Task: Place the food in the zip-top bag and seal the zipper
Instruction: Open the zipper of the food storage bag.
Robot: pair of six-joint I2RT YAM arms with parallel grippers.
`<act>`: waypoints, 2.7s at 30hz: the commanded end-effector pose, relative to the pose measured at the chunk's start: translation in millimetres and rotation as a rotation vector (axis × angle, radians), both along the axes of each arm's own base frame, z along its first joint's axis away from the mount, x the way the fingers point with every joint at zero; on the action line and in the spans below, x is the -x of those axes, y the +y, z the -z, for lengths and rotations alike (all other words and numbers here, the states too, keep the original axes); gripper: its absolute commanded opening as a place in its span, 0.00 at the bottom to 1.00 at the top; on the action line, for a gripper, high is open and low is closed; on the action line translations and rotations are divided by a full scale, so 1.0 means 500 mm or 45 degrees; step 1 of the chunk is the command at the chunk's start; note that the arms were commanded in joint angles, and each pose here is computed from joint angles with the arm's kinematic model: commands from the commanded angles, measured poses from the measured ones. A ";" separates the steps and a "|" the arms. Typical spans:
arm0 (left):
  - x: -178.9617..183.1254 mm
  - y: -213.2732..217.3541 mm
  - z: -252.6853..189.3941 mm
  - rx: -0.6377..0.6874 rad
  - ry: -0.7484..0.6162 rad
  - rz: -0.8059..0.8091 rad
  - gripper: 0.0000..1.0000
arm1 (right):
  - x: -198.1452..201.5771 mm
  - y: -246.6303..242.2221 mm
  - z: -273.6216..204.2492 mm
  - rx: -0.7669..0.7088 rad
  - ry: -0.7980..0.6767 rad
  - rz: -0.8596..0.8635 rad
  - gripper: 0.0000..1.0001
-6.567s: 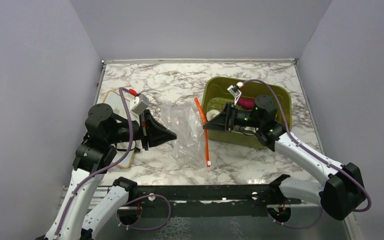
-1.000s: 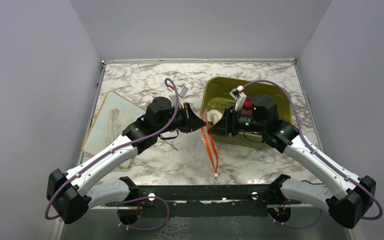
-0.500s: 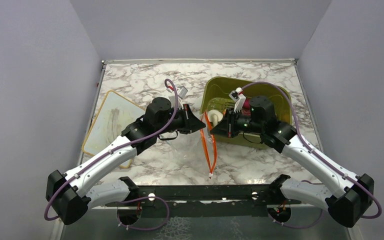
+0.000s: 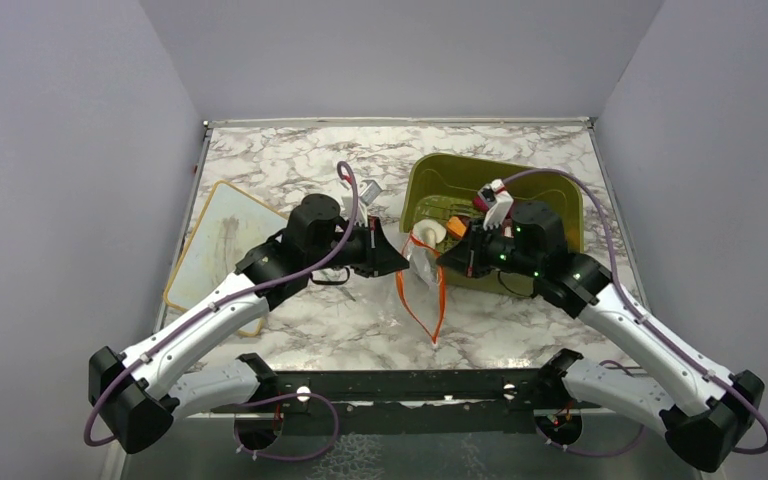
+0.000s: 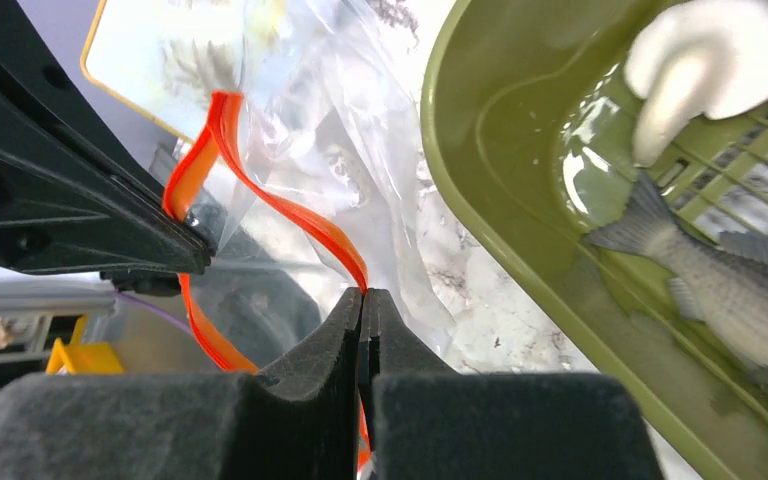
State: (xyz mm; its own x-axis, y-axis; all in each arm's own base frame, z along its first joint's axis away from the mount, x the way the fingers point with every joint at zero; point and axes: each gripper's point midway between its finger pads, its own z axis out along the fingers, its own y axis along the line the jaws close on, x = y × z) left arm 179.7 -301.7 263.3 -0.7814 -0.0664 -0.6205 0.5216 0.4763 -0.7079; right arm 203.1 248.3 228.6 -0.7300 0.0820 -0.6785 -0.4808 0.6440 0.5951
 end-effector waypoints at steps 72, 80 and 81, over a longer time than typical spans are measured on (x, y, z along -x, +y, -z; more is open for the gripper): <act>-0.127 0.144 0.067 -0.479 -0.414 -0.431 0.44 | -0.079 0.163 -0.126 -0.569 0.033 0.200 0.02; -0.119 0.195 0.056 -0.544 -0.440 -0.513 0.00 | -0.070 0.128 -0.099 -0.484 0.008 0.268 0.02; -0.114 0.205 0.055 -0.558 -0.443 -0.521 0.00 | -0.070 0.117 -0.093 -0.461 0.005 0.291 0.02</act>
